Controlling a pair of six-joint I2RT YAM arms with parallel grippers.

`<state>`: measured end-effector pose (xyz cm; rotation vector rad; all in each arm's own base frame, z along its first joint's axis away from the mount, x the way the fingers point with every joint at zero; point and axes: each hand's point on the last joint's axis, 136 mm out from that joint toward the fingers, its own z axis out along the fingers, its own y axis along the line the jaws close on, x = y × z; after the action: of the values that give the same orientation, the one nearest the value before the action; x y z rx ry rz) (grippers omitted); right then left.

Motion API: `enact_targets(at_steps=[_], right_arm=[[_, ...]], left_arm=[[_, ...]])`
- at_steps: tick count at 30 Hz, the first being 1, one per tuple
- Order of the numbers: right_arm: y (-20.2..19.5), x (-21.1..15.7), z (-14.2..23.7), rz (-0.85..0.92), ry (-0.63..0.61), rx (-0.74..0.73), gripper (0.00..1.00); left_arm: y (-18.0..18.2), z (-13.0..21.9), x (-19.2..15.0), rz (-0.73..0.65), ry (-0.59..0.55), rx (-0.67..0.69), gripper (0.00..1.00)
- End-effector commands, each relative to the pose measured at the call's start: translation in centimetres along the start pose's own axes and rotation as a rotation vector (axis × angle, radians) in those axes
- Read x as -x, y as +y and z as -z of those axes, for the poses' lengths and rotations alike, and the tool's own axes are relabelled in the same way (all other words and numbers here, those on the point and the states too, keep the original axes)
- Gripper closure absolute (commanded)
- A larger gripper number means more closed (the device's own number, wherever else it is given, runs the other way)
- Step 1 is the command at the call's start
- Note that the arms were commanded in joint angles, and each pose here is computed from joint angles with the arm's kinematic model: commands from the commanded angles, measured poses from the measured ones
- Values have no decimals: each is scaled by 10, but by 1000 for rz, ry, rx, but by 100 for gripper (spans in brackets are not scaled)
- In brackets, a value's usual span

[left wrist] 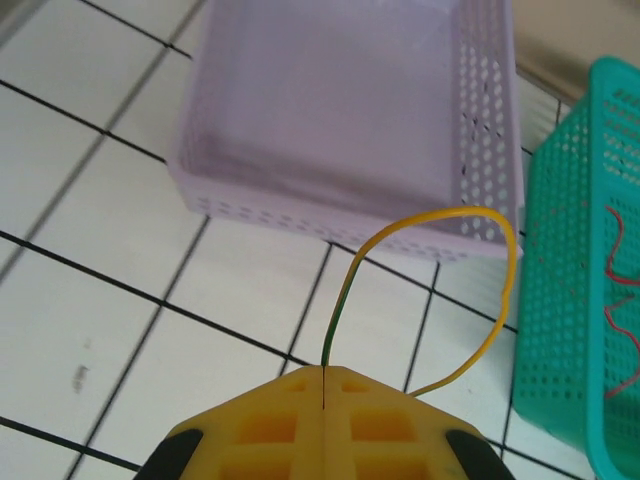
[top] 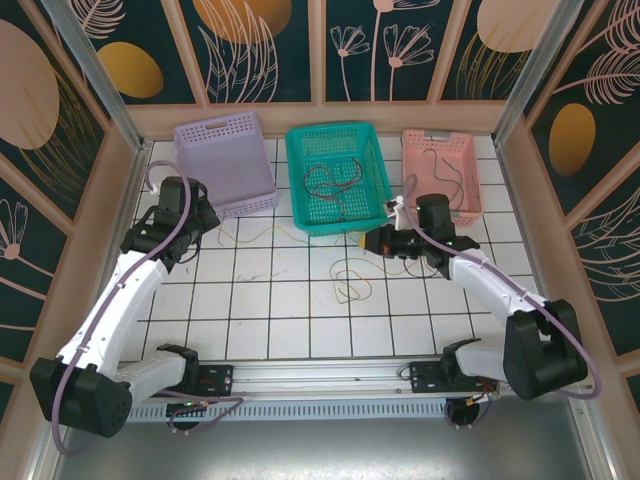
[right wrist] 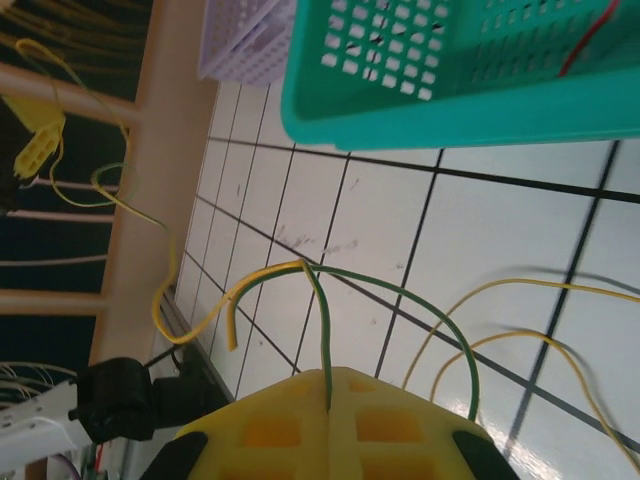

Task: Untangle the cables

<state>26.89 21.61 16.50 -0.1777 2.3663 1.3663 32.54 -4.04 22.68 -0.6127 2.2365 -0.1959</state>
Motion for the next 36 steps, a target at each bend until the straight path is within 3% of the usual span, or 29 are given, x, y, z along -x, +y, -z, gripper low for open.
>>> enact_targets(at_steps=[1, 5, 9, 17, 24, 28, 31, 36], right_arm=[[-2, -10, 10, -63, 16, 18, 100], [8, -24, -1, 70, 95, -57, 100], [20, -56, -26, 221, 260, -112, 100], [65, -134, -67, 465, 578, 25, 100], [95, -186, -99, 595, 790, 120, 100], [121, -198, -113, 630, 822, 203, 100], [137, -197, -125, 640, 817, 247, 100], [160, -150, -151, 590, 688, 277, 100]], left_arm=[[13, 9, 23, -50, -65, 88, 100], [-18, 20, 57, -37, -132, -7, 100], [-80, 34, 105, -3, -201, -224, 100], [-178, 48, 199, 5, -298, -490, 100], [-226, 27, 235, 17, -297, -641, 100], [-254, 24, 240, 20, -268, -784, 100], [-253, 10, 245, 26, -270, -768, 100], [-232, -11, 267, 59, -314, -741, 100]])
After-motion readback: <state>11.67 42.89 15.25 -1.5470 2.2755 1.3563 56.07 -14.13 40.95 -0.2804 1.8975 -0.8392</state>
